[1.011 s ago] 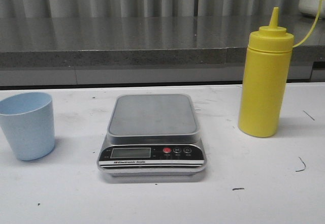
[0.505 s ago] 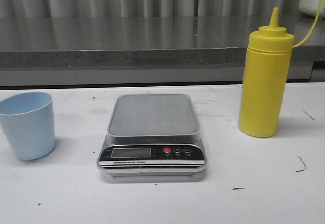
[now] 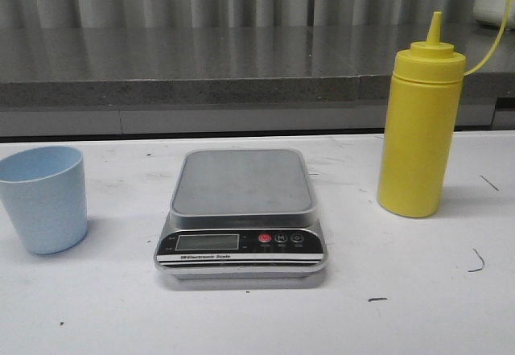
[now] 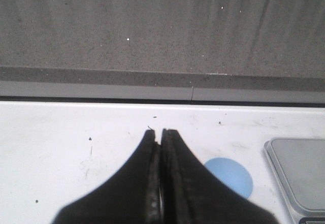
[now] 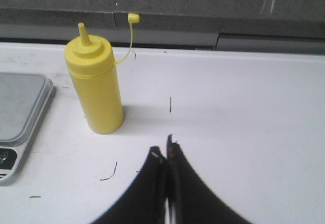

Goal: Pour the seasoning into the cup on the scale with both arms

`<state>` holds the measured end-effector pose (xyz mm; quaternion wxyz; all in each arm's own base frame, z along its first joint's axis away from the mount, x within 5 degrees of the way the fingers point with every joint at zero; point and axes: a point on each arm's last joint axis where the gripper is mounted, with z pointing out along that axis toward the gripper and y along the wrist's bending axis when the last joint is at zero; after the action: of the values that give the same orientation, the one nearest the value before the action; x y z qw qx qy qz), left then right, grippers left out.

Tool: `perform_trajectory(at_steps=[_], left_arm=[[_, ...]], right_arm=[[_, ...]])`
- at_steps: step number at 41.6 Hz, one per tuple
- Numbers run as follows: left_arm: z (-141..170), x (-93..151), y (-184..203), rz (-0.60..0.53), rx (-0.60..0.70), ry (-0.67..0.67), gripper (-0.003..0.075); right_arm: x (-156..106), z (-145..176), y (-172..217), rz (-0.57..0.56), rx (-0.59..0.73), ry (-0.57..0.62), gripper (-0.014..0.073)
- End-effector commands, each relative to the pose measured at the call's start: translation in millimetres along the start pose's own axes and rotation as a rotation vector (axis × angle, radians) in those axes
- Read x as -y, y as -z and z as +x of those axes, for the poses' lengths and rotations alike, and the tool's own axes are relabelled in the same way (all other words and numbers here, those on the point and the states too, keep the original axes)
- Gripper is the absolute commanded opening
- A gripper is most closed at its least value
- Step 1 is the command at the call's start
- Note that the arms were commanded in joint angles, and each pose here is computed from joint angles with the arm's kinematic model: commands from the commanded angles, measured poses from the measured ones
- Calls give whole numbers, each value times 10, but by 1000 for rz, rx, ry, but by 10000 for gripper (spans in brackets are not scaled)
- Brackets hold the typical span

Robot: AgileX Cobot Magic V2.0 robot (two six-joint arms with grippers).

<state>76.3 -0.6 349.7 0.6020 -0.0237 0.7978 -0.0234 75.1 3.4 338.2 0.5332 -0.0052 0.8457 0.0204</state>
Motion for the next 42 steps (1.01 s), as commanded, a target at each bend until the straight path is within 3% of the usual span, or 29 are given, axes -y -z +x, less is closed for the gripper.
perform_trajectory(at_steps=[1,17,21,26,29,34,42], left_arm=[[-113,17,-32,13,39,6,-20],[-95,16,-55,11,12,6,-20],[-95,16,-55,11,12,6,-8],[-95,16,-55,11,12,6,149],[-95,16,-55,11,12,6,328],[-93,15,-55,10,10,6,529],[-90,15,-55,10,6,6,546]], right_arm=[[4,-136,-21,7,46,6,-66],[16,-86,-80,19,-40,23,-63],[16,-78,-79,19,-48,23,1],[16,-63,-78,19,-65,23,204],[16,-56,-78,19,-72,23,387],[17,-51,-78,19,-78,23,571],[17,-46,-77,19,-83,23,591]])
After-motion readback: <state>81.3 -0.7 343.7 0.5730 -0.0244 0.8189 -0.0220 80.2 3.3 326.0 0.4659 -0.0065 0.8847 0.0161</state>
